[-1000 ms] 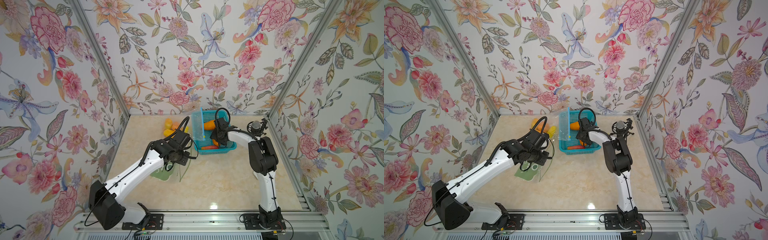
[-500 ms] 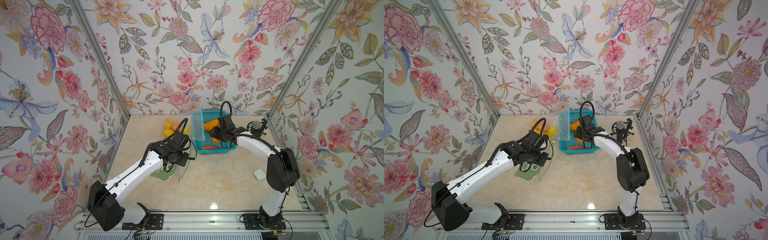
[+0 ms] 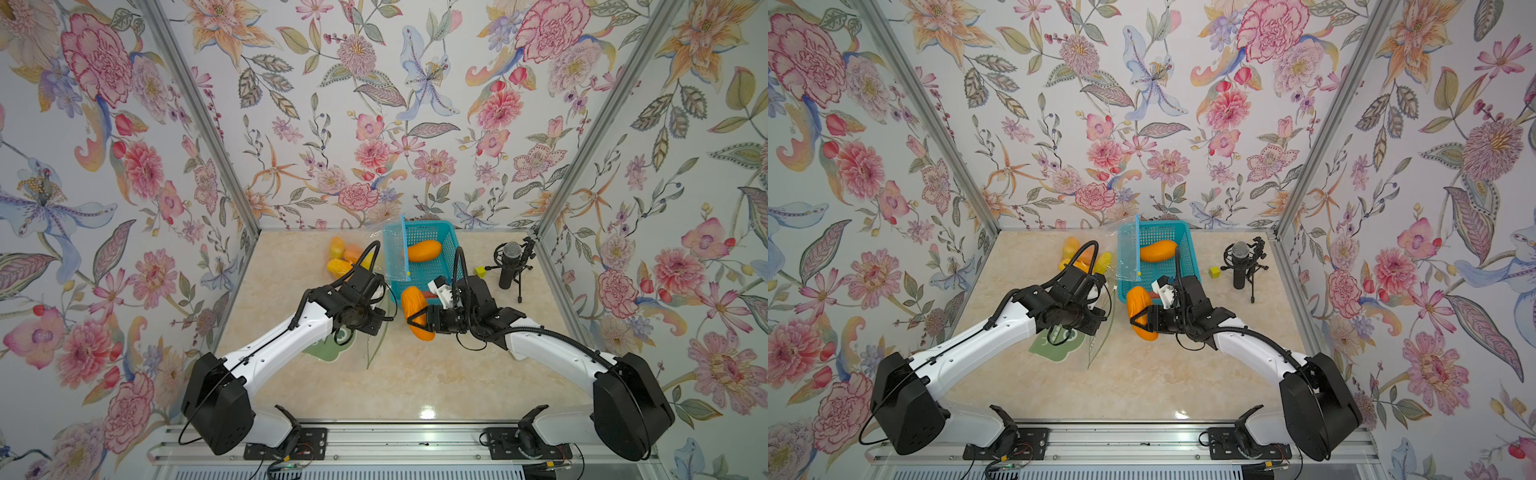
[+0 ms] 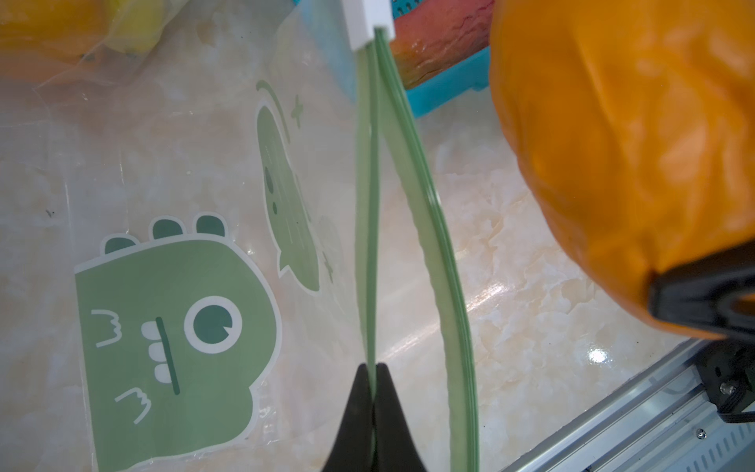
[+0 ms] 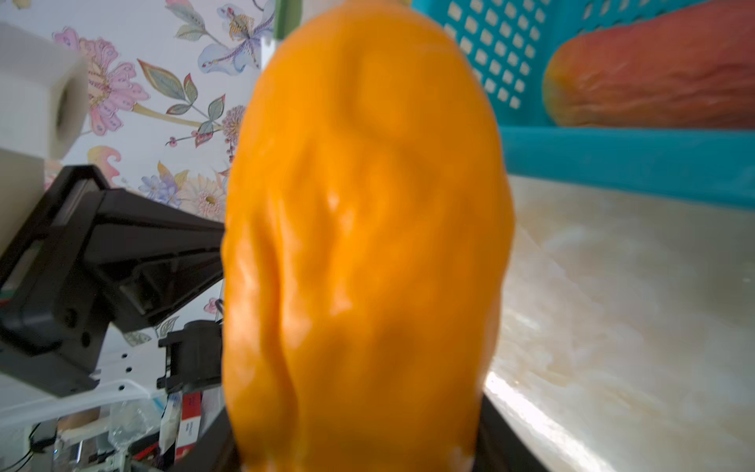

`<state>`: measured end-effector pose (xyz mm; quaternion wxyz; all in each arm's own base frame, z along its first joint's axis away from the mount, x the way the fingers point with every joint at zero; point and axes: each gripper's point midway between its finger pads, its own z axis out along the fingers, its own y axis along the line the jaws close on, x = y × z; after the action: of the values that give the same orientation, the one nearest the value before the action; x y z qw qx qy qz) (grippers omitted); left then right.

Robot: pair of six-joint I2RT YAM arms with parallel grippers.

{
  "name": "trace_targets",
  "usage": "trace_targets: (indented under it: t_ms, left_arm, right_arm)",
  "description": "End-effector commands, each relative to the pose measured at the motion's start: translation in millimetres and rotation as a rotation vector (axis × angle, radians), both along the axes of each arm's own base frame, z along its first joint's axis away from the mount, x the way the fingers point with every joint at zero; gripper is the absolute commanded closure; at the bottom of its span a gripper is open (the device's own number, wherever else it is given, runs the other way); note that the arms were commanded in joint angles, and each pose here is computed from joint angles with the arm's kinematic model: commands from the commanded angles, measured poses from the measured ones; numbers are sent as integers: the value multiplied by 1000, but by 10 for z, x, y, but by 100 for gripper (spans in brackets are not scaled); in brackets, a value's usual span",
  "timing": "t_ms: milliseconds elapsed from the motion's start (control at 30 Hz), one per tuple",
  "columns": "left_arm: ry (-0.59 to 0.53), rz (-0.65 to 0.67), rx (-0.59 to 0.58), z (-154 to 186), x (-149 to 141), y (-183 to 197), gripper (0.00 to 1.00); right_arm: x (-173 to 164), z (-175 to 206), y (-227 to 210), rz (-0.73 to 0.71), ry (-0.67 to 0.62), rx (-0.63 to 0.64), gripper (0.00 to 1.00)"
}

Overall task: Place the mango in a zip-top bag and seal the zipper
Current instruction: Place the mango in the zipper food storage bag.

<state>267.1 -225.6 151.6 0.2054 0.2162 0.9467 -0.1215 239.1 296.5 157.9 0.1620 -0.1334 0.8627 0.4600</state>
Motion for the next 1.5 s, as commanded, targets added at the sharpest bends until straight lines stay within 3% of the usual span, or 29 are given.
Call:
trace_targets:
  t_ms: [0,133,400,700,833,967,1067,1133,1200,1367,1467]
  left_arm:
    - [-1,-8,-9,-20,3,-70,100]
    - [-2,-4,-9,-35,-5,-89,100]
    - [-35,3,-35,74,8,-115,100]
    - [-90,9,-100,321,-38,-108,100]
    - [-110,-30,-117,431,-99,-199,100]
    - [-114,-88,-147,503,-202,-344,100]
    - [-110,-121,-205,598,-277,-441,100]
    - [-118,-120,-220,669,-291,-440,100]
    - [-133,-107,-231,741,-284,-415,100]
    - [-155,-56,-228,835,-216,-276,100]
    - [-152,-40,-250,867,-196,-243,100]
  right_arm:
    - [-416,472,256,221,-89,173,56]
    - [-637,531,342,291,-29,238,55]
    - [-744,143,468,306,128,187,58]
    - [-584,3,510,216,224,147,61]
    - [-530,-139,490,185,288,79,62]
    - [-421,-64,535,166,295,95,61]
    - [-251,138,585,134,276,135,48]
    - [-123,275,592,102,264,157,31]
    - [-53,371,593,93,256,175,24]
    - [0,633,572,96,233,240,10]
    - [29,772,538,76,214,261,11]
